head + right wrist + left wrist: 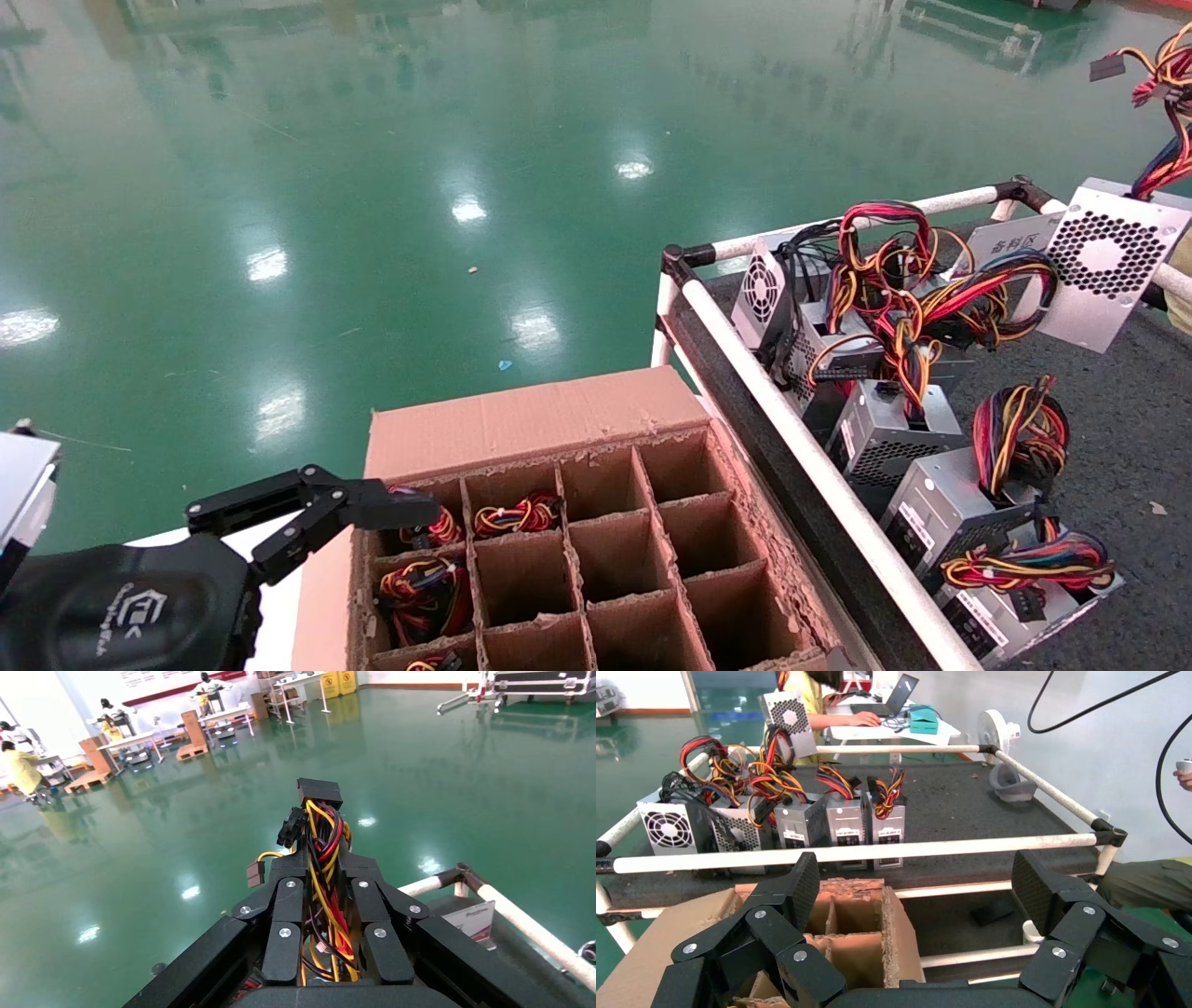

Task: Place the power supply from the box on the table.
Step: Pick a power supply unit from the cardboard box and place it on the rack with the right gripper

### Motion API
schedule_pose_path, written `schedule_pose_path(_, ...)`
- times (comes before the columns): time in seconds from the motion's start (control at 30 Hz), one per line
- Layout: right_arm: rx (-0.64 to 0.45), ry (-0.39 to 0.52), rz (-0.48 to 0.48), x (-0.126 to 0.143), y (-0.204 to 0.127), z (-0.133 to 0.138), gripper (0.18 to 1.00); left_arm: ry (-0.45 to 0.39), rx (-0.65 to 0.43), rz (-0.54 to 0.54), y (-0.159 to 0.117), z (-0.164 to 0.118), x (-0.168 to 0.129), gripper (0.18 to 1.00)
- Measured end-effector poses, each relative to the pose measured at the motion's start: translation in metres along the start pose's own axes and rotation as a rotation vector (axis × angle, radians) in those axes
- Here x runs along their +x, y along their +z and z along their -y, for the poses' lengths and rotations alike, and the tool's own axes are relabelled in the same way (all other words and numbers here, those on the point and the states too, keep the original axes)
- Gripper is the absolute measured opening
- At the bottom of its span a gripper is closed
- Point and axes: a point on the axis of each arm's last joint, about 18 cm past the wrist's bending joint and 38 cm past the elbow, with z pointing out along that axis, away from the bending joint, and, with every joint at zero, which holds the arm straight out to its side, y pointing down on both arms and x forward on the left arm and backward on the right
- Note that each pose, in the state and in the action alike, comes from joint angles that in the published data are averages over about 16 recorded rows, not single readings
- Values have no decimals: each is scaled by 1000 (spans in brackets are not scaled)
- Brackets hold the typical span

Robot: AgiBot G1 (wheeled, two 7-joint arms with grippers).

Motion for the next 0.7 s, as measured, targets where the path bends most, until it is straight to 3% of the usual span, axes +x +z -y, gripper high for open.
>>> schedule_pose_path(0.7,-141,36,86,-10,-2,-65,241,0,0,0,0,0,0,1001)
